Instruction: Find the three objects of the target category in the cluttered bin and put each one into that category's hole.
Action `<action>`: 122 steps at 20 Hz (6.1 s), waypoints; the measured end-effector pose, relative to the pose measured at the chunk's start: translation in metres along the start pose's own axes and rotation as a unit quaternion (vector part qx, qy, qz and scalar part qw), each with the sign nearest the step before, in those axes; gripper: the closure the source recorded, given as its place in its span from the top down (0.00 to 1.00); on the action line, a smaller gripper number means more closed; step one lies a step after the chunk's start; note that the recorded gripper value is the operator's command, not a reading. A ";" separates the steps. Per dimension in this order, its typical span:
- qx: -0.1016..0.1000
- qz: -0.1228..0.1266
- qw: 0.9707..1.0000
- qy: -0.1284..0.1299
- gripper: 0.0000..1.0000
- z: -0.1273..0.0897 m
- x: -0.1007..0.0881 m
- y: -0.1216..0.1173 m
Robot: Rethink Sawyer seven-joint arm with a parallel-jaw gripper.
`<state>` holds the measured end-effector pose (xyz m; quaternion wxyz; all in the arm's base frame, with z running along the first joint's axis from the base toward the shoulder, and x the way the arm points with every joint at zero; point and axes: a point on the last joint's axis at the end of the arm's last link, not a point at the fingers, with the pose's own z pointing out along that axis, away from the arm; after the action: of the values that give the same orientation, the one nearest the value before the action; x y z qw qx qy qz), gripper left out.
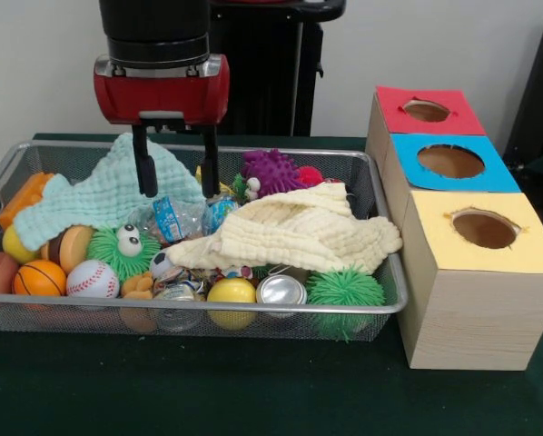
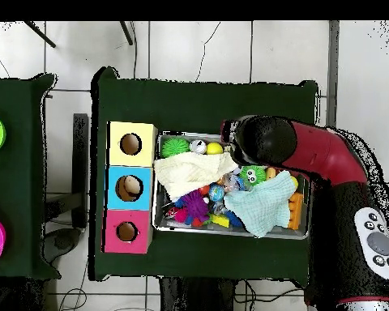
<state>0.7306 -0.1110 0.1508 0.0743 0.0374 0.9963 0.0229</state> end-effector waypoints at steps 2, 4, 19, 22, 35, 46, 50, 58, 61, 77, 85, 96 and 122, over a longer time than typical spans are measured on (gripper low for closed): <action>-0.002 -0.002 1.000 -0.001 1.00 0.000 -0.002 0.003; -0.004 -0.004 1.000 -0.002 1.00 0.000 -0.003 0.006; -0.002 -0.005 1.000 -0.009 1.00 0.000 -0.009 0.003; -0.001 -0.006 1.000 -0.009 1.00 0.001 -0.009 0.003; 0.002 0.001 1.000 -0.013 1.00 0.006 -0.017 -0.013; 0.013 0.018 1.000 -0.018 1.00 0.010 -0.023 -0.053; 0.015 0.017 1.000 -0.020 1.00 0.010 -0.024 -0.054; 0.015 0.013 1.000 -0.020 1.00 0.011 -0.024 -0.052; 0.017 0.009 1.000 -0.020 1.00 0.012 -0.024 -0.052; 0.003 -0.008 1.000 -0.013 1.00 0.034 -0.023 -0.032; 0.007 -0.030 1.000 -0.007 1.00 0.050 -0.021 -0.017; 0.014 -0.039 0.999 -0.014 1.00 0.048 -0.027 -0.012; 0.031 -0.049 0.998 -0.015 1.00 0.048 -0.054 -0.015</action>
<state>0.7898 -0.1278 0.1104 0.0893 -0.0083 0.9959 -0.0126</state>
